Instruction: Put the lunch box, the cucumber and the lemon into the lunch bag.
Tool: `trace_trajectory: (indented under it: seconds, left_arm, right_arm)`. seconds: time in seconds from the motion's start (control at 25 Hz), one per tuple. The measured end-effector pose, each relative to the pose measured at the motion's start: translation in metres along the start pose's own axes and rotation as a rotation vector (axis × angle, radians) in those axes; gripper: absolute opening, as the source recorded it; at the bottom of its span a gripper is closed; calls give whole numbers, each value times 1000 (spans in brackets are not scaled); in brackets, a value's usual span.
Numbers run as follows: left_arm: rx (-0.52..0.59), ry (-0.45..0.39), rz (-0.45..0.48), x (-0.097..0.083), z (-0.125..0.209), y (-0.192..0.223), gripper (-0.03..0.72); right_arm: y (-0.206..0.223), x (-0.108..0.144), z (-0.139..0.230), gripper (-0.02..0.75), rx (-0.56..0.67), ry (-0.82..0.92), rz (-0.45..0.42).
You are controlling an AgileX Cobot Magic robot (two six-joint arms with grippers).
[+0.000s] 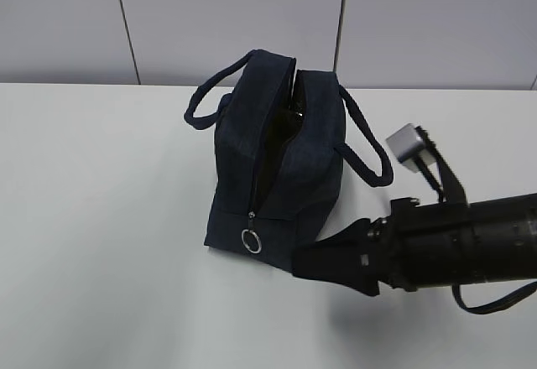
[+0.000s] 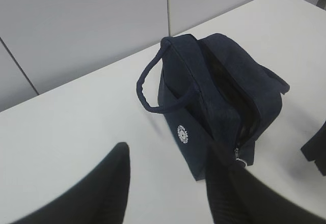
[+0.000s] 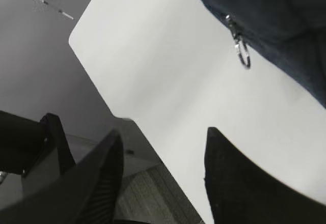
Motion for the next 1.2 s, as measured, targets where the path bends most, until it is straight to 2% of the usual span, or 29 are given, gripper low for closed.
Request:
trace_trajectory:
  seconds: [0.08, 0.2, 0.44, 0.72, 0.92, 1.2]
  left_arm:
    - [2, 0, 0, 0, 0, 0, 329]
    - [5, 0, 1, 0, 1, 0, 328]
    - [22, 0, 3, 0, 4, 0, 323]
    - [22, 0, 3, 0, 4, 0, 322]
    - [22, 0, 3, 0, 4, 0, 322]
    - [22, 0, 3, 0, 4, 0, 322]
  right_arm:
    - [12, 0, 4, 389, 34, -24, 6]
    - [21, -8, -1, 389, 45, -52, 67]
    - [23, -25, -20, 389, 15, -80, 170]
    - [28, -23, -24, 386, 15, -102, 185]
    - [48, -17, -13, 386, 69, -115, 154]
    - [60, -32, -12, 384, 90, -87, 187]
Point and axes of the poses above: a point on each arm's last joint axis where the gripper is mounted, y pointing out along that axis toward the gripper, x along the wrist's bending axis when the last joint is at zero, z = x × y, the point moved 9 cm from there along y, pointing out along that axis toward the gripper, and after that the axes turned 3 degrees about y, right-handed, at the moved point
